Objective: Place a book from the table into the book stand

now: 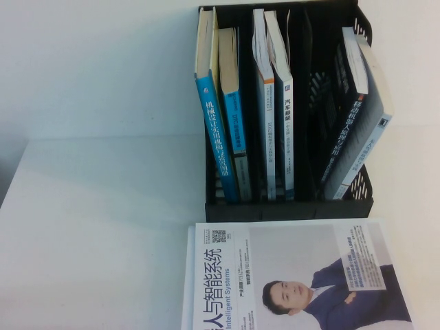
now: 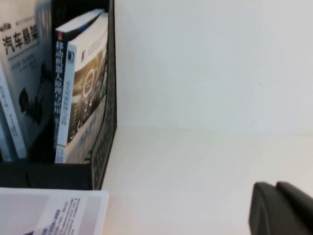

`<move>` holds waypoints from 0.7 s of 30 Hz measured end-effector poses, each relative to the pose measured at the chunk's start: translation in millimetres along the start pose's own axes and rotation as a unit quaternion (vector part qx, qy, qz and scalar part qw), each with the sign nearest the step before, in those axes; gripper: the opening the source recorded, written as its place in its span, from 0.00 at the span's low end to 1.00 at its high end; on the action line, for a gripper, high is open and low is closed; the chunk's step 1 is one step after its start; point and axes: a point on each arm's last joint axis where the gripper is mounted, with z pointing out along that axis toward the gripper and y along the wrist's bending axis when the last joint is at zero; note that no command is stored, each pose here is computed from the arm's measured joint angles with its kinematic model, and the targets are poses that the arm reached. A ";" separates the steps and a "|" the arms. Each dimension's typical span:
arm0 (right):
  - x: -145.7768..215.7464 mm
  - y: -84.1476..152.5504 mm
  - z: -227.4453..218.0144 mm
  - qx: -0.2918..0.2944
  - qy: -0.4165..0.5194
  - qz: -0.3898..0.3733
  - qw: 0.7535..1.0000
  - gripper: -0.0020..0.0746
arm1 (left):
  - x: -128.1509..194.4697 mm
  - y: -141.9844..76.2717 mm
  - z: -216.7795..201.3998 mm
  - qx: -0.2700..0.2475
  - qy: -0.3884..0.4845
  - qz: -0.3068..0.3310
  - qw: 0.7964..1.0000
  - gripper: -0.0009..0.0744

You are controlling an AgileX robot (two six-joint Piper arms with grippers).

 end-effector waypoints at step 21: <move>77.3 7.0 26.1 -0.014 0.095 0.045 0.994 0.02 | 0.2 0.0 0.0 0.000 0.001 0.000 1.000 0.01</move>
